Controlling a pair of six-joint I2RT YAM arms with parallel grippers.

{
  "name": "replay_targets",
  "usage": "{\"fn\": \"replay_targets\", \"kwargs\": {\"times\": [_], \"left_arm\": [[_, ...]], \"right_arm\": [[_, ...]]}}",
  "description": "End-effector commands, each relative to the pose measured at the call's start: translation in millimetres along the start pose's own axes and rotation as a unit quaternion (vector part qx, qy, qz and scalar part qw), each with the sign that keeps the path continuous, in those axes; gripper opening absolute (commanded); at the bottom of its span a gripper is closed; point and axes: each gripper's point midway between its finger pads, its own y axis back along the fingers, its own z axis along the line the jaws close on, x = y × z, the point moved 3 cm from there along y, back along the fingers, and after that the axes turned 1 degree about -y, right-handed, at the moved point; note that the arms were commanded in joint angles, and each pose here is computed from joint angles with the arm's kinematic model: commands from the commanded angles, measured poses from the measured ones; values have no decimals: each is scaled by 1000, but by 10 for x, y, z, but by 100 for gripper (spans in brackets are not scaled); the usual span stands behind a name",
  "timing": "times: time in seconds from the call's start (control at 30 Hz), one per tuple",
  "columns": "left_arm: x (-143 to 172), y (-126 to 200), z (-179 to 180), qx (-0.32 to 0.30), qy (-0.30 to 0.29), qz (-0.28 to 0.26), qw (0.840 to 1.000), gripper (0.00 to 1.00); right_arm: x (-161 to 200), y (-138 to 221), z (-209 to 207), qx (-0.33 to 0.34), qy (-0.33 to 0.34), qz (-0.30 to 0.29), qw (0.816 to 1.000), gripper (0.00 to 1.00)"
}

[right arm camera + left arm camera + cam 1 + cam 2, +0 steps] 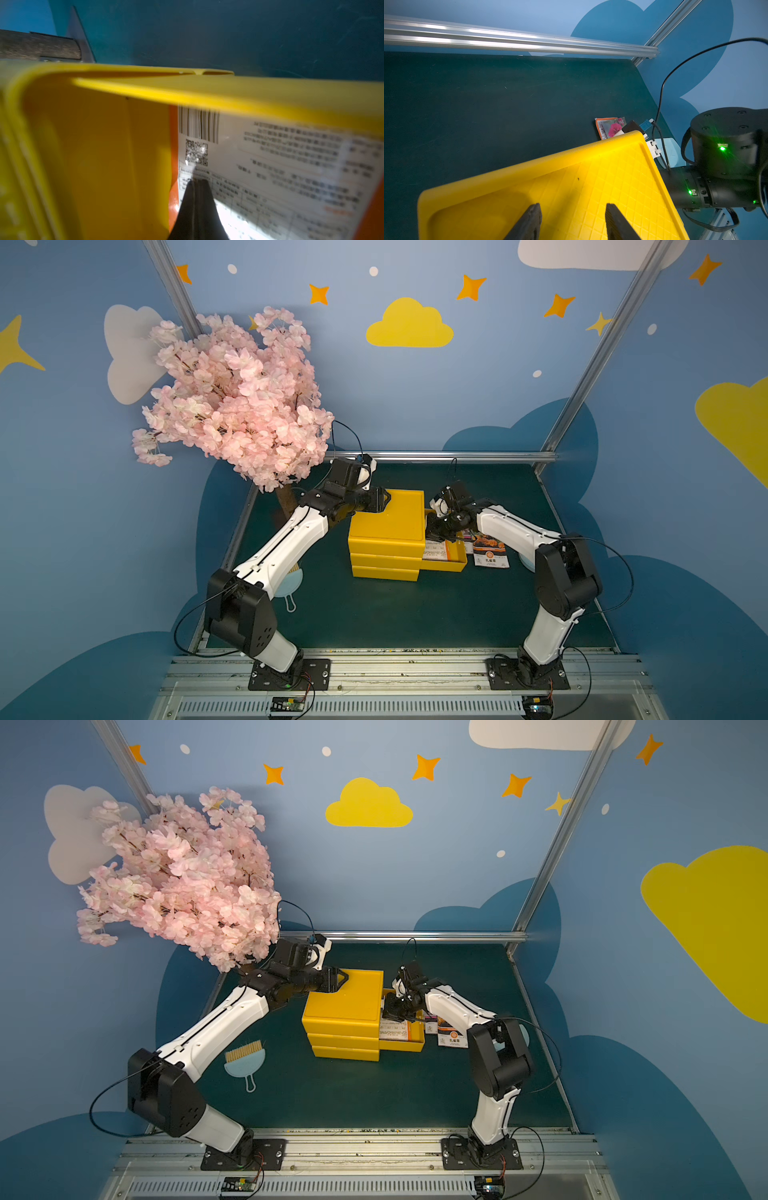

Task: Take the seed bags out of the drawer
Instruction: Adjust the seed packet in the drawer.

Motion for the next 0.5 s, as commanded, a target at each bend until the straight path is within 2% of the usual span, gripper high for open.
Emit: {"fn": "replay_targets", "kwargs": {"times": [0.0, 0.23, 0.47], "left_arm": [[1004, -268, 344, -59, 64, 193, 977, 55], [987, -255, 341, -60, 63, 191, 978, 55], [971, -255, 338, -60, 61, 190, 978, 55]], "right_arm": [[19, 132, 59, -26, -6, -4, 1000, 4], [3, 360, -13, 10, 10, -25, 1000, 8], [10, 514, -106, 47, 22, -39, 998, 18]]}}
